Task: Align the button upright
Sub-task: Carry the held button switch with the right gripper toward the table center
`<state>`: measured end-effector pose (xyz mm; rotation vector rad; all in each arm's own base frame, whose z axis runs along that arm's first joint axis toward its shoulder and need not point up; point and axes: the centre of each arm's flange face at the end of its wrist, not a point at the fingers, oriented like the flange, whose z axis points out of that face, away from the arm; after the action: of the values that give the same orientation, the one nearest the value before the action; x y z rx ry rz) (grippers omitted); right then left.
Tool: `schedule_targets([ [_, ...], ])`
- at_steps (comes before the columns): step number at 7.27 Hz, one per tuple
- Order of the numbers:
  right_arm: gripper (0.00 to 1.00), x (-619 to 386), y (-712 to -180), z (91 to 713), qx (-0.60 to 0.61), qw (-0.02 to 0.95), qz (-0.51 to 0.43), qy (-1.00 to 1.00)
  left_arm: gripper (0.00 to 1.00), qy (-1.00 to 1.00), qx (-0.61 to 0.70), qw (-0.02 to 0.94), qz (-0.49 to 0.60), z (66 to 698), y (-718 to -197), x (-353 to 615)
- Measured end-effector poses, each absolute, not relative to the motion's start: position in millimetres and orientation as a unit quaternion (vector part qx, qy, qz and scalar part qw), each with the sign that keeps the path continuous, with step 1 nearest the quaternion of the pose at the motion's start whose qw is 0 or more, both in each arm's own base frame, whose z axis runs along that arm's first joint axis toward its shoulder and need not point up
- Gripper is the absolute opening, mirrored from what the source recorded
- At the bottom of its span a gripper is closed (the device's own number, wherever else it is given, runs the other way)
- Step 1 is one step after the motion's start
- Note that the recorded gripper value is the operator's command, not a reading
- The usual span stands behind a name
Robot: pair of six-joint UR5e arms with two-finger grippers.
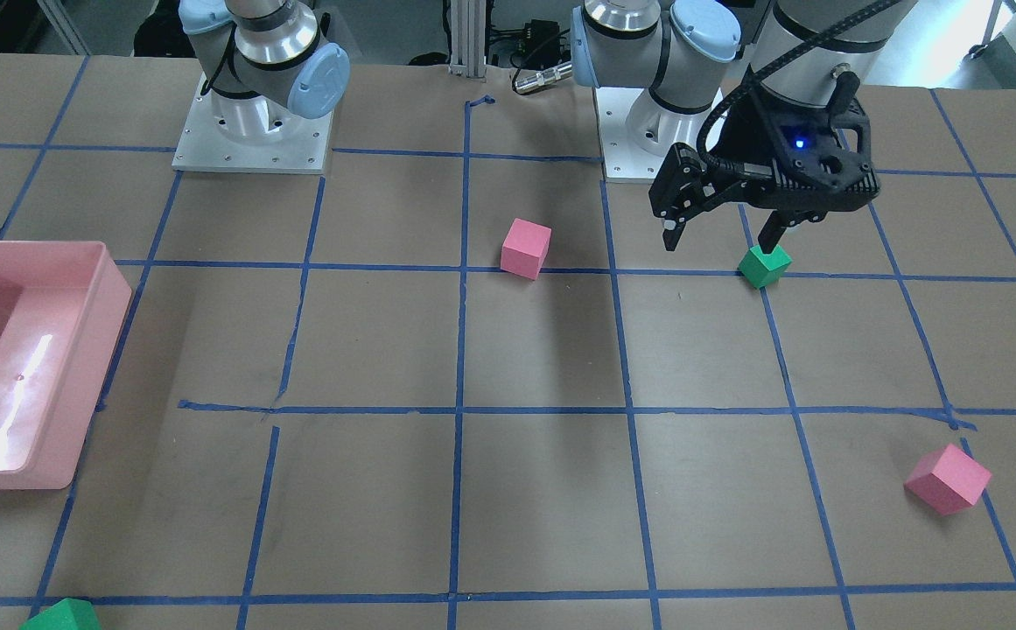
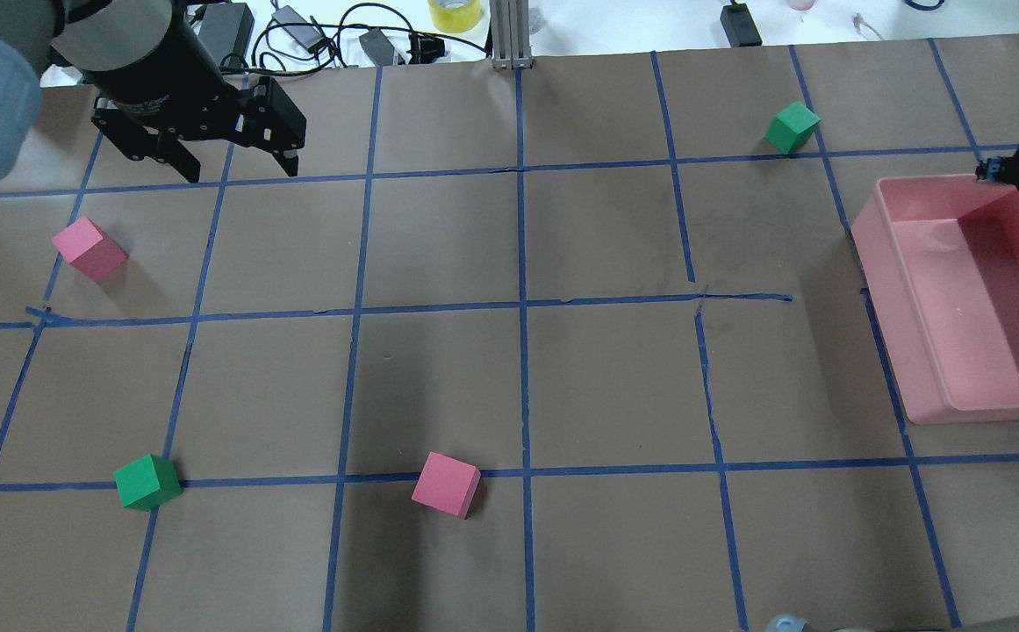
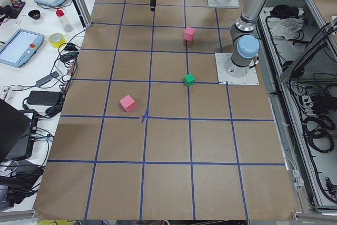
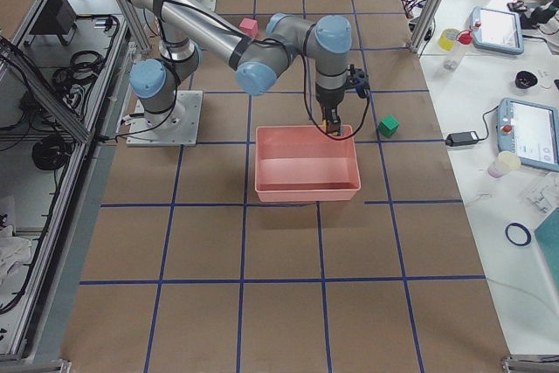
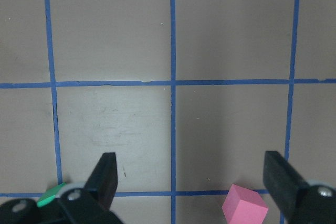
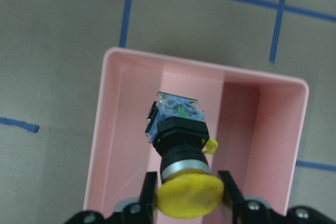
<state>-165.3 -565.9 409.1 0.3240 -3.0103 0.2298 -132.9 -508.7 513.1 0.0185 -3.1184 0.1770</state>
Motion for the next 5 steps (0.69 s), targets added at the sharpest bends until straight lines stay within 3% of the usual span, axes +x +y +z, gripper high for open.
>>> schedule_targets([
  [5, 0.00, 55.6, -632.9, 398.7, 0.269, 0.058, 0.221, -0.935, 1.00, -0.998, 0.007, 0.008, 0.057, 513.2, -508.8, -131.5],
])
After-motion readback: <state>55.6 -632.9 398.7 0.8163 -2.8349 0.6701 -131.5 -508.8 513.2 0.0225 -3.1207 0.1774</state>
